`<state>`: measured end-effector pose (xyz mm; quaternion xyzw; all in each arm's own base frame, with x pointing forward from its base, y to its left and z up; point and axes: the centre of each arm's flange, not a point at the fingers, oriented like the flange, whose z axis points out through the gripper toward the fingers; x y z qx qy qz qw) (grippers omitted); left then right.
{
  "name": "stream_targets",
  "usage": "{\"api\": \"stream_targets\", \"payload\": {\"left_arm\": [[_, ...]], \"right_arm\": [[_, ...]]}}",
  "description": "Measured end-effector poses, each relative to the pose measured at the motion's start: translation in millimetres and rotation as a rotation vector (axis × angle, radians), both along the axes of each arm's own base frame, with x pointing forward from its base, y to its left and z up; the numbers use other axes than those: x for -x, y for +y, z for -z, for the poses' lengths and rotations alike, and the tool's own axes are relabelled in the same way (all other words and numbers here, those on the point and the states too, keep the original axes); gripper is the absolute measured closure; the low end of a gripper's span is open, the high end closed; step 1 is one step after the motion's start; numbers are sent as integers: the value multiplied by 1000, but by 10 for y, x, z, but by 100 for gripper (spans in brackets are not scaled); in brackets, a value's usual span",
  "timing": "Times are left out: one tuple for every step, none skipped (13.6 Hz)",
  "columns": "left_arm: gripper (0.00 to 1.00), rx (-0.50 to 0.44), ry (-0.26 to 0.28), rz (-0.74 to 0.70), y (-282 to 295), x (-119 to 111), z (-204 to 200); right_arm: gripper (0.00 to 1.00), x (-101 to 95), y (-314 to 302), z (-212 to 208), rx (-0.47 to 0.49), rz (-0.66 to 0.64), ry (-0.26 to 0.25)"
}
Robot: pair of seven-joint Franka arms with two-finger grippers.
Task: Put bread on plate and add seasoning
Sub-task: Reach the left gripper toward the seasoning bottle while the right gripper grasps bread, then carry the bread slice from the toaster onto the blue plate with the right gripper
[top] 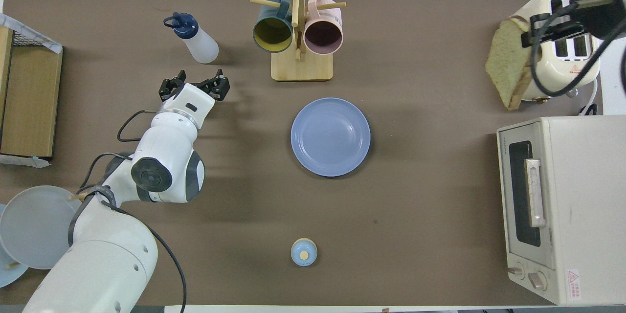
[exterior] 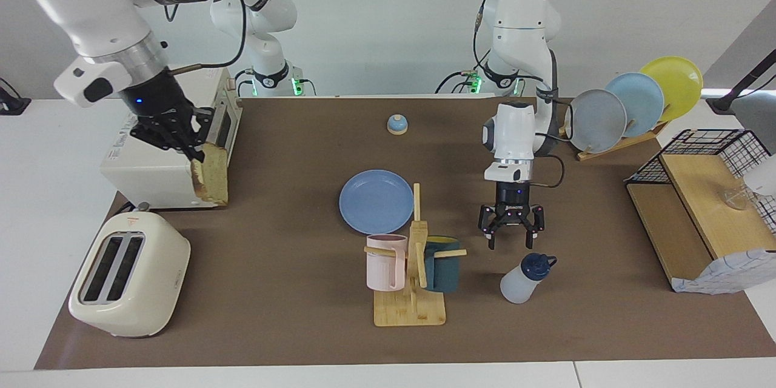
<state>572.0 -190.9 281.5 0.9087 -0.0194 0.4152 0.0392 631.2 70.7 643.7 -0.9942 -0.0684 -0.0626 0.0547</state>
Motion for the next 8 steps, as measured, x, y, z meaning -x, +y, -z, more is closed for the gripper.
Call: {"api": "stream_targets", "payload": {"left_arm": [[0, 7, -6, -13, -15, -50, 11], [0, 8, -12, -22, -25, -96, 26], [0, 5, -17, -27, -24, -139, 42], [0, 1, -24, -29, -23, -183, 53], [0, -2, -31, -30, -29, -229, 50], [0, -5, -37, -30, -41, -274, 49], [0, -7, -42, -30, -50, -322, 41], [0, -10, -43, -31, -50, -375, 29]], "right_arm": [[93, 29, 301, 23, -5, -1, -3], [93, 64, 548, 69, -14, 10, -10], [93, 111, 734, 154, -23, 16, -16], [93, 170, 880, 269, -31, 16, -27], [93, 229, 1002, 397, -42, 18, -49], [93, 301, 1119, 541, -56, 28, -71], [93, 387, 1246, 686, -70, 40, -79], [93, 475, 1388, 814, -87, 50, -73]]}}
